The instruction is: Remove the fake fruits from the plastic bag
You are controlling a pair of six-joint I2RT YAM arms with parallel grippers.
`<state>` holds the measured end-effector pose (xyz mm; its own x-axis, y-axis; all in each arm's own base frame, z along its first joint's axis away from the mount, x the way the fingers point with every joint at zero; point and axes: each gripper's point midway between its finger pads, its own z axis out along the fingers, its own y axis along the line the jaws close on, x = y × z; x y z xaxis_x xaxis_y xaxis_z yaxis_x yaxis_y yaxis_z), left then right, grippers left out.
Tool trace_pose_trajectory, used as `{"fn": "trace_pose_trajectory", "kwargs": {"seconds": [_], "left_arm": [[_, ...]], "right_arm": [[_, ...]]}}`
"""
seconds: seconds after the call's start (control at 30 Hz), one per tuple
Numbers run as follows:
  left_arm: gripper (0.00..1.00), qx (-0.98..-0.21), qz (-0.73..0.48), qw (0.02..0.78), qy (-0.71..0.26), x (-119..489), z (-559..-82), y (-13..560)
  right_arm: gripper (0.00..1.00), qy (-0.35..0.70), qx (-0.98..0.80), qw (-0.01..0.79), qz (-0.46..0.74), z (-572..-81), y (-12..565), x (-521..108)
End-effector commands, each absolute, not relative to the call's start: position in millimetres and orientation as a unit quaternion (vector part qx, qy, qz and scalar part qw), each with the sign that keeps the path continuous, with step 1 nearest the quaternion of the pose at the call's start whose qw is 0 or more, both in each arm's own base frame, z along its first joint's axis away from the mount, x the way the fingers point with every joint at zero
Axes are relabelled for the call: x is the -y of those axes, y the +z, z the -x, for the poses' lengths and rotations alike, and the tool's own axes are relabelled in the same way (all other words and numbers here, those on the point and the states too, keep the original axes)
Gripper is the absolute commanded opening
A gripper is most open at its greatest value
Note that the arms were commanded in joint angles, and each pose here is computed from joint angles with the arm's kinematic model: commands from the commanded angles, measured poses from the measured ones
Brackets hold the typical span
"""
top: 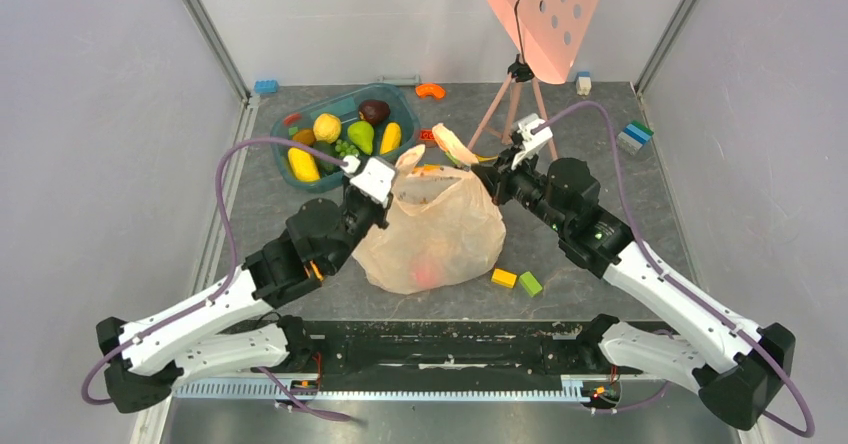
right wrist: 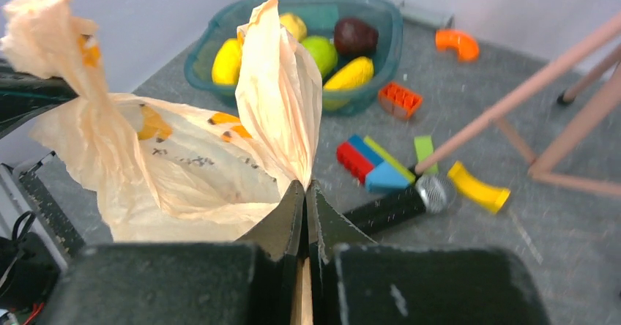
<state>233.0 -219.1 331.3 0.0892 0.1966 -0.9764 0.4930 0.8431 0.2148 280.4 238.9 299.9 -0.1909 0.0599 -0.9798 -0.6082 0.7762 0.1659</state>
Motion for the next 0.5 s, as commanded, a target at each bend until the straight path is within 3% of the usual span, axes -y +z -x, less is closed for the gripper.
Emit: {"fn": "trace_pose_trajectory", "kwargs": {"seconds": [0.0,0.23,0.47], "left_arm": [[0.02,-0.611,-0.231,0.735,-0.185,237,-239,409],[0.02,-0.58,-0.231,0.754,-0.206,238,-241,450],[0.02,-0.594,-0.251,0.717,-0.264,242,-219,387]], "right_arm": [[0.0,0.271,-0.601,0.72,0.218,-289,402,-242],[0.0,0.233,-0.552,0.772,0.211,-288,440,-226],[0.0,0.266,-0.578,0.737,0.226,-264,357,-222]]}}
